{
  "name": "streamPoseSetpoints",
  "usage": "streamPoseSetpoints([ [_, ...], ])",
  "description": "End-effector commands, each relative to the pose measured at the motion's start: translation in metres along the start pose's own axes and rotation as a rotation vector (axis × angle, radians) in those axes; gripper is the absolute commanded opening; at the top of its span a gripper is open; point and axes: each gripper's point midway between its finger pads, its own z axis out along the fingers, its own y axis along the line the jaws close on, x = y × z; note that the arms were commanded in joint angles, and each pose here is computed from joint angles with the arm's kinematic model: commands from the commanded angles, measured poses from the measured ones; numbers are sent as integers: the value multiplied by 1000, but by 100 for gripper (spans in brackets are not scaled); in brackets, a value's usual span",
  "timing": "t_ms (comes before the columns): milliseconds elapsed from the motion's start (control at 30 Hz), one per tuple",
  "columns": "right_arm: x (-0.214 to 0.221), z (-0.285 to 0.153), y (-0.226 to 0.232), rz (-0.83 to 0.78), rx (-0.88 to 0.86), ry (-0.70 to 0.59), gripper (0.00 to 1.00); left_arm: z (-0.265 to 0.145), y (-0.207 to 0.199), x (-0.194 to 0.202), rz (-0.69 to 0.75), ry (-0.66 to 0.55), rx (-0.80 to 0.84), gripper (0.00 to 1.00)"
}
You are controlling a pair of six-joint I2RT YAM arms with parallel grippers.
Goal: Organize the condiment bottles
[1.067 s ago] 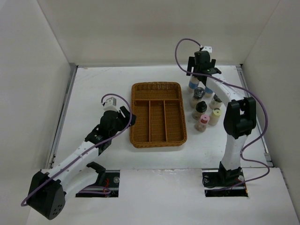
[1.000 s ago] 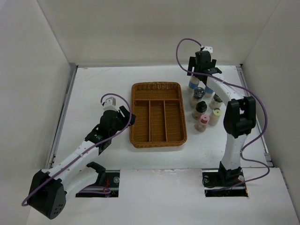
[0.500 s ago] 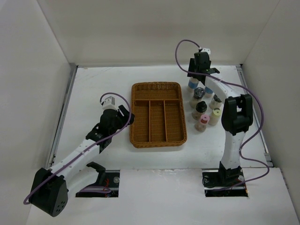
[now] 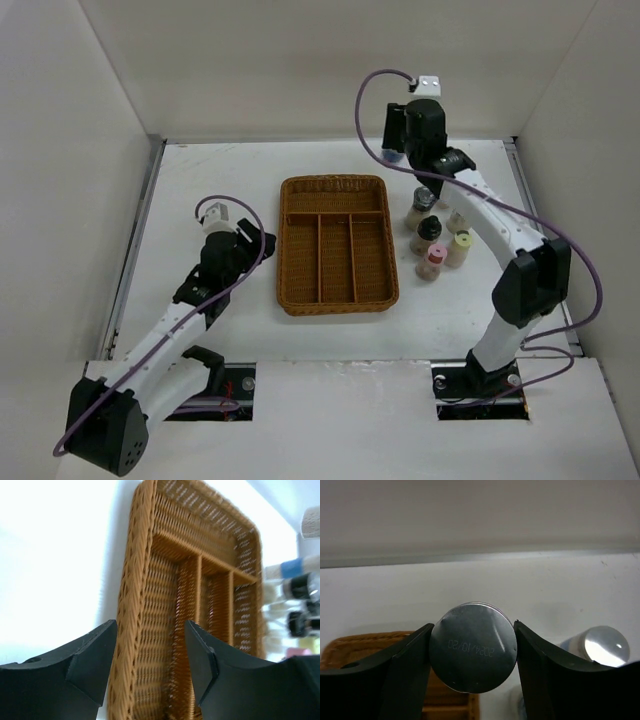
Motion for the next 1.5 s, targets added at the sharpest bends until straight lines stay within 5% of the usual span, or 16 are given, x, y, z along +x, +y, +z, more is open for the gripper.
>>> streamPoseSetpoints([
  [0, -83, -54, 64, 32, -165, -241, 41, -8, -6, -12, -72, -45, 36, 54],
  [400, -43, -35, 227, -41, -395, -196, 40, -26, 2, -6, -71, -39, 44, 54],
  [1033, 83, -11, 270, -105, -444, 20, 43, -23, 3, 1, -58, -14, 51, 54],
  [1200, 98, -6, 270, -102, -439, 48, 52, -22, 3, 3, -61, -11, 50, 54],
  [1467, 75, -28, 275, -68, -487, 16, 85, -19, 3, 5, -69, -6, 48, 54],
])
